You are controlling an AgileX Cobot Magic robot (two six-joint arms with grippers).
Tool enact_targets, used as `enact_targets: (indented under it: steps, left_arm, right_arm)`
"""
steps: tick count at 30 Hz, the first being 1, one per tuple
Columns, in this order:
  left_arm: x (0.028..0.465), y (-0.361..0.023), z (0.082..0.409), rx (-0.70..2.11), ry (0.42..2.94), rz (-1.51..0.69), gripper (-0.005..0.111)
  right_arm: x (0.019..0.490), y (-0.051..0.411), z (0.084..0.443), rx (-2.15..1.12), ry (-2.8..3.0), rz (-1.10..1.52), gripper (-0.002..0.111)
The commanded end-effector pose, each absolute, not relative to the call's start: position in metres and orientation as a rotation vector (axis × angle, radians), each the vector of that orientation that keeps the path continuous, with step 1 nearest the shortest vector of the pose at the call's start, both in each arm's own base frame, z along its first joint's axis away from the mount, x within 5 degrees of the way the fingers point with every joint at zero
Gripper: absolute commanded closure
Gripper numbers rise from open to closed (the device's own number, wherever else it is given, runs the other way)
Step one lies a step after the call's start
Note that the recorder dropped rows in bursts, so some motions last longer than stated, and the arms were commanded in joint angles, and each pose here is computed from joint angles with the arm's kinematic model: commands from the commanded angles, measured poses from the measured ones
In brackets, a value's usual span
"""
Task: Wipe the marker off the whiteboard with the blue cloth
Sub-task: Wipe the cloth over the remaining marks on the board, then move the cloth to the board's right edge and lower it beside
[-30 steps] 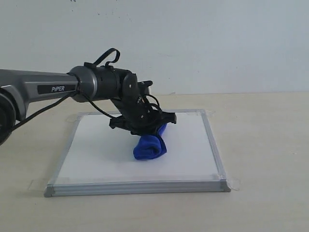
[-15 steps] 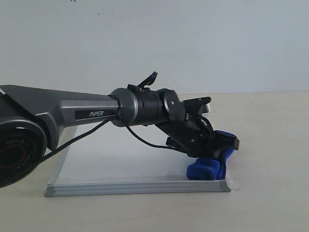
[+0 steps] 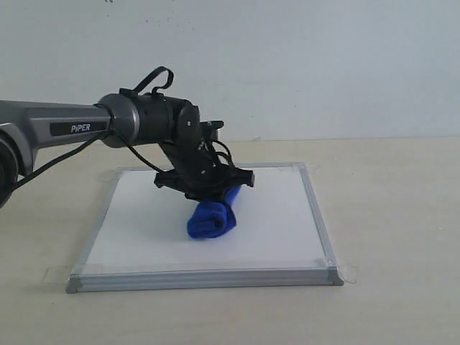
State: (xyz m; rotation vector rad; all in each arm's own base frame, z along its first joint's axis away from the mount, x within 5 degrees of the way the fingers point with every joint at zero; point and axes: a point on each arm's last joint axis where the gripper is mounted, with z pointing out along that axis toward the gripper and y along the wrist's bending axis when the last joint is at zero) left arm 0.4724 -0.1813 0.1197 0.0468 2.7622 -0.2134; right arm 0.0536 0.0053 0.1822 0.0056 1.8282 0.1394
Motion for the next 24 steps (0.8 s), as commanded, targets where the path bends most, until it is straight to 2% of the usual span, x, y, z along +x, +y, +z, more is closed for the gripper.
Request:
enact_targets:
  steps: [1,4,6,9,13,18,24]
  left_arm:
    - [0.469,-0.151,0.095,0.055,2.843,0.163,0.103]
    - [0.468,-0.159,0.098,0.069,2.824,0.165,0.103]
    - [0.464,-0.184,0.102,0.081,2.806,0.028,0.103]
    - [0.450,-0.249,0.108,0.205,2.700,-0.338,0.103]
    - [0.433,-0.305,0.130,0.306,2.595,-0.623,0.103]
    - [0.438,-0.322,0.160,0.233,2.515,-0.795,0.103]
    - [0.448,-0.331,0.159,-0.105,2.409,-1.015,0.103]
  right_arm:
    - [0.054,0.005,0.183,0.008,1.816,0.140,0.108]
    - [0.054,0.005,0.183,0.008,1.816,0.140,0.108]
    - [0.054,0.005,0.183,0.008,1.816,0.140,0.108]
    - [0.054,0.005,0.183,0.008,1.816,0.140,0.108]
    - [0.054,0.005,0.183,0.008,1.816,0.140,0.108]
    - [0.054,0.005,0.183,0.008,1.816,0.140,0.108]
    - [0.054,0.005,0.183,0.008,1.816,0.140,0.108]
